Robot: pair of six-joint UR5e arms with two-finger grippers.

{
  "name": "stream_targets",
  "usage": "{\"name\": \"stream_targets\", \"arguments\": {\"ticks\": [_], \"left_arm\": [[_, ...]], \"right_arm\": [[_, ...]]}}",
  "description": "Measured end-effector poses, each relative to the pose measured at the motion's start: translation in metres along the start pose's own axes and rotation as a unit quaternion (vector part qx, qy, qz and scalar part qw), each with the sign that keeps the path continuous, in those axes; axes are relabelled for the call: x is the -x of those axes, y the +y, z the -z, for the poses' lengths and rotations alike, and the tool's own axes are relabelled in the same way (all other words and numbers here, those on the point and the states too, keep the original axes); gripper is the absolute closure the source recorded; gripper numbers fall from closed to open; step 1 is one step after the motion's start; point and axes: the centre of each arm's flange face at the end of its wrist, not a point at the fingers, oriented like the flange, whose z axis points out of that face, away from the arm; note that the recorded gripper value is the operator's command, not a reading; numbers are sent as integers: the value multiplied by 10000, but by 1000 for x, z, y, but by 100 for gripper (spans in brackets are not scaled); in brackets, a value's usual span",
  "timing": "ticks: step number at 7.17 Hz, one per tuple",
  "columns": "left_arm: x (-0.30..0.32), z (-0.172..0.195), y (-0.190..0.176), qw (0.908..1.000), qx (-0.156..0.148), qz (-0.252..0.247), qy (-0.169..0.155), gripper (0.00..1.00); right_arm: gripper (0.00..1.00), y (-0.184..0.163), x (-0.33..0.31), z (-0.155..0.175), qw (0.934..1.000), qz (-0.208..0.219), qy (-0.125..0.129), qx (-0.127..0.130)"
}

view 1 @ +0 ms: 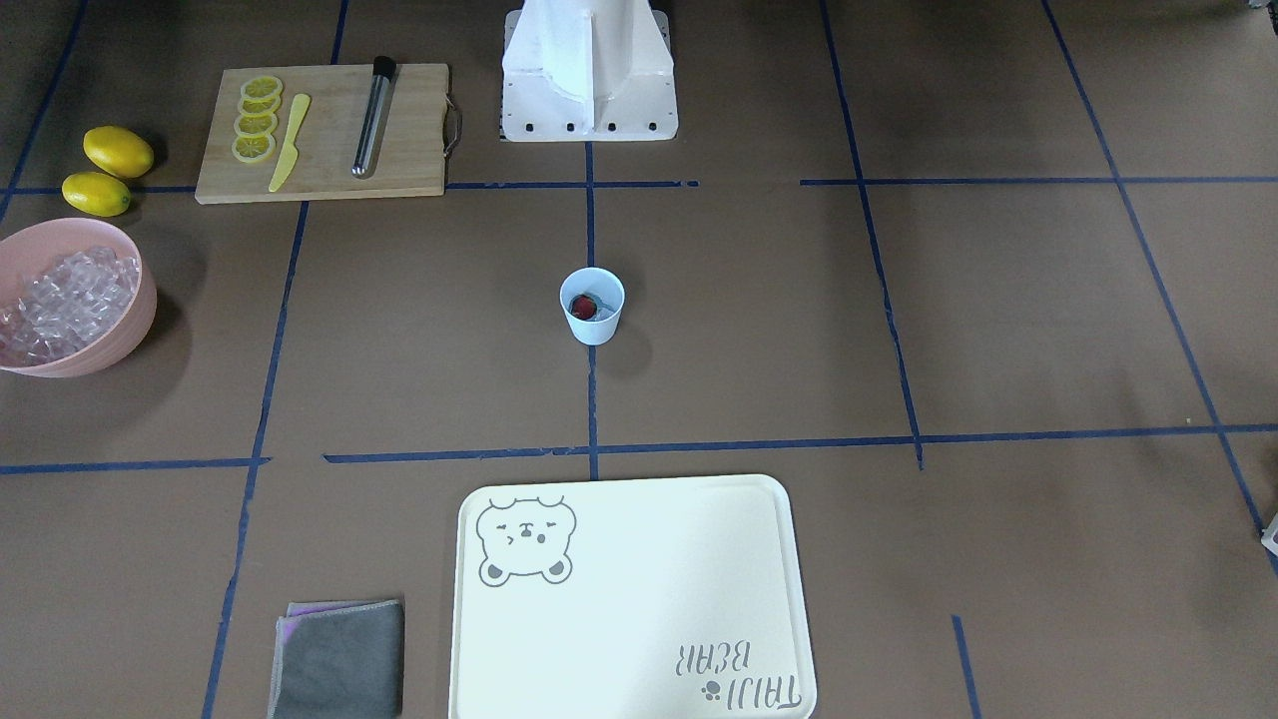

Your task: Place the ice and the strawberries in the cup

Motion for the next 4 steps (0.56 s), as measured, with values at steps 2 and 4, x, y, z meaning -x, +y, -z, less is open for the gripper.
{"name": "stream_targets", "arguments": {"ticks": [2, 4], "left_arm": [[6, -7, 8, 10000, -32, 23, -8, 0], [11, -13, 12, 9997, -68, 219, -22, 0]], "right_arm": [[0, -1, 2, 2, 10000, 51, 6, -37], [0, -2, 3, 3, 9999, 95, 33, -103]]}}
